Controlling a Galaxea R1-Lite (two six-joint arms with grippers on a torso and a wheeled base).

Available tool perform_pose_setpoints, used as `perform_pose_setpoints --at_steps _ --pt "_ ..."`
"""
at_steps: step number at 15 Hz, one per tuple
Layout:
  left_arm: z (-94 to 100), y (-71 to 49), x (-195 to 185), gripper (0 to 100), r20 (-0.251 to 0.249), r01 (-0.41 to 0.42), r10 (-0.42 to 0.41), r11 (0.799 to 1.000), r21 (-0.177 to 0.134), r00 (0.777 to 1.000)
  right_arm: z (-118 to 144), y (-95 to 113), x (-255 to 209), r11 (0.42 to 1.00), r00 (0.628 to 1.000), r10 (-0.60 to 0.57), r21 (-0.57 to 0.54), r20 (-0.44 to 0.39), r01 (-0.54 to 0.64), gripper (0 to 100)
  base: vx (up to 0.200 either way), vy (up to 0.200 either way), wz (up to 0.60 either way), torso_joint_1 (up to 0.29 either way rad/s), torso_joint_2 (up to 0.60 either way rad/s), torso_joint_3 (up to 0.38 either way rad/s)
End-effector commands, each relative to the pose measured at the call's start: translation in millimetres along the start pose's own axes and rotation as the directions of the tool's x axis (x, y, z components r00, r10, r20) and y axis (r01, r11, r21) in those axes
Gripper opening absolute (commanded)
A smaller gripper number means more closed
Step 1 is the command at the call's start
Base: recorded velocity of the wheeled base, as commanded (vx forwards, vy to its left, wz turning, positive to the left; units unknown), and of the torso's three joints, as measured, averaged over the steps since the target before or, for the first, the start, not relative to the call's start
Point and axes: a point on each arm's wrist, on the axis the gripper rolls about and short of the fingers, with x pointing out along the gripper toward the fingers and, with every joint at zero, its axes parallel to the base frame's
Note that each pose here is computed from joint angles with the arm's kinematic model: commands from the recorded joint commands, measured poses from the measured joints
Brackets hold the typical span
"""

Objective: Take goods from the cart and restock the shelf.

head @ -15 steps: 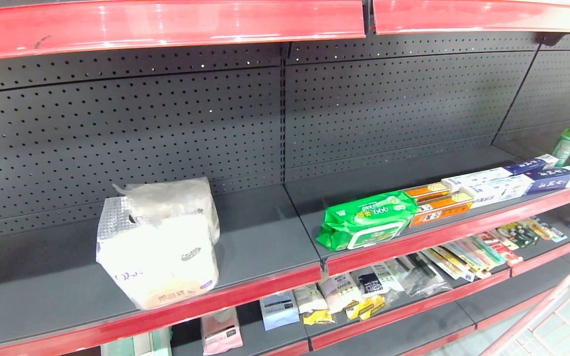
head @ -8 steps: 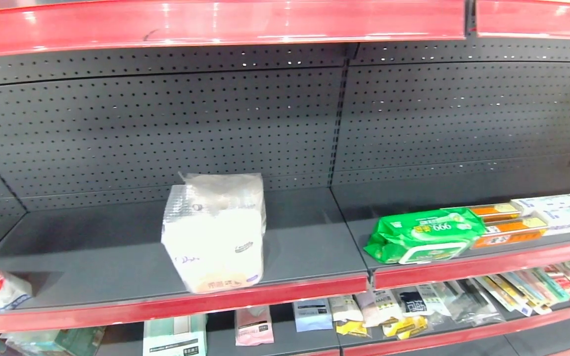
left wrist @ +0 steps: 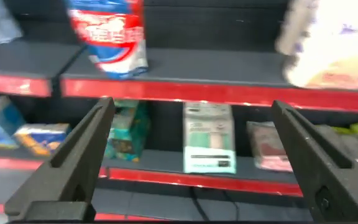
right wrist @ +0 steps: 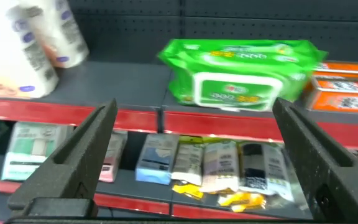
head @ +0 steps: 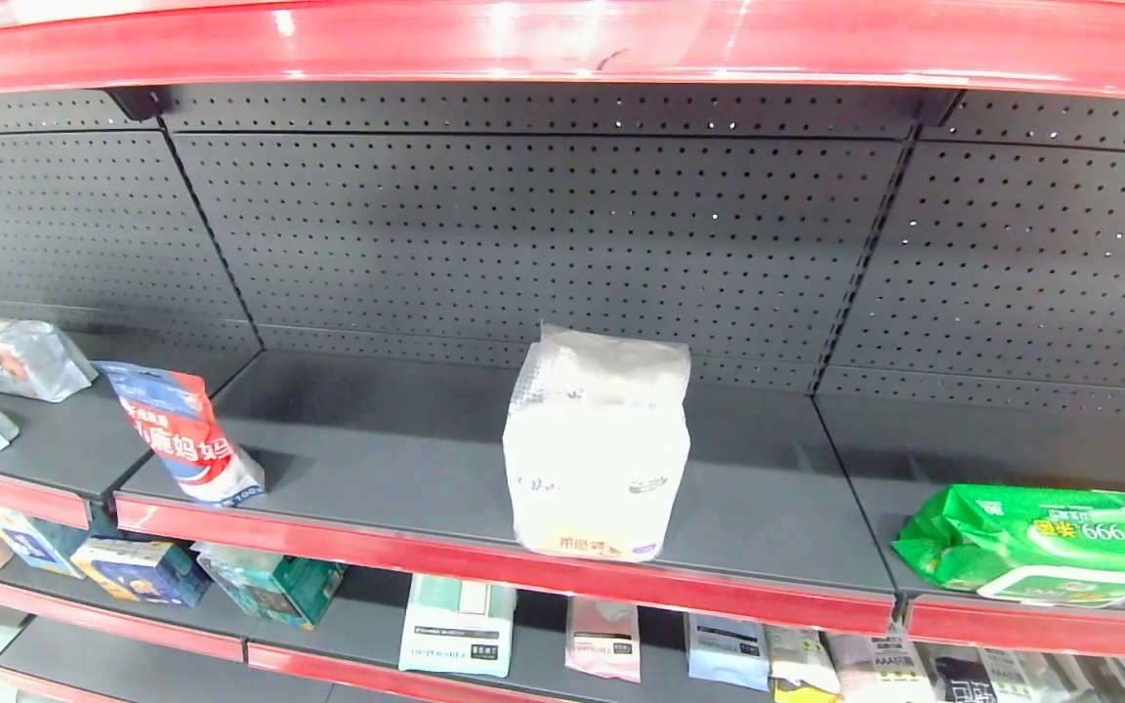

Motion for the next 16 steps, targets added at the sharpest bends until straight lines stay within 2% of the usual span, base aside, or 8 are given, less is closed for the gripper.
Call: perform_pose_setpoints --at_steps 1,5,8,10,11,12,13,16 --pt "0.5 -0.9 0 100 0.000 0.039 -0.039 0.999 -0.001 0.999 0 0 0 1.000 1.000 0.000 0.000 -0.001 0.000 100 0.000 0.000 0.00 0.000 0.00 0.000" --pt "12.5 1.0 6 100 -0.061 0.120 -0.122 0.992 -0.046 0.991 0 0 0 1.000 1.000 0.000 0.000 -0.001 0.000 100 0.000 0.000 0.00 0.000 0.00 0.000" --pt "15.6 1.4 1 100 -0.031 0.381 -0.382 0.924 -0.031 0.924 0 0 0 1.000 1.000 0.000 0.000 -0.001 0.000 100 0.000 0.000 0.00 0.000 0.00 0.000" --pt "13.5 1.8 1 100 -0.037 0.381 -0.382 0.924 -0.047 0.923 0 0 0 1.000 1.000 0.000 0.000 -0.001 0.000 100 0.000 0.000 0.00 0.000 0.00 0.000" --pt "14.1 2.6 3 100 -0.045 0.349 -0.351 0.935 -0.058 0.935 0 0 0 1.000 1.000 0.000 0.000 -0.001 0.000 100 0.000 0.000 0.00 0.000 0.00 0.000" --pt "16.6 6.6 9 100 -0.092 0.178 -0.183 0.982 -0.065 0.979 0 0 0 1.000 1.000 0.000 0.000 -0.001 0.000 100 0.000 0.000 0.00 0.000 0.00 0.000" --pt "19.8 11.5 13 100 -0.108 -0.022 0.017 0.999 -0.041 0.994 0 0 0 1.000 1.000 0.000 0.000 -0.001 0.000 100 0.000 0.000 0.00 0.000 0.00 0.000" --pt "5.4 14.1 7 100 -0.063 -0.208 0.207 0.978 -0.007 0.976 0 0 0 1.000 1.000 0.000 0.000 -0.001 0.000 100 0.000 0.000 0.00 0.000 0.00 0.000"
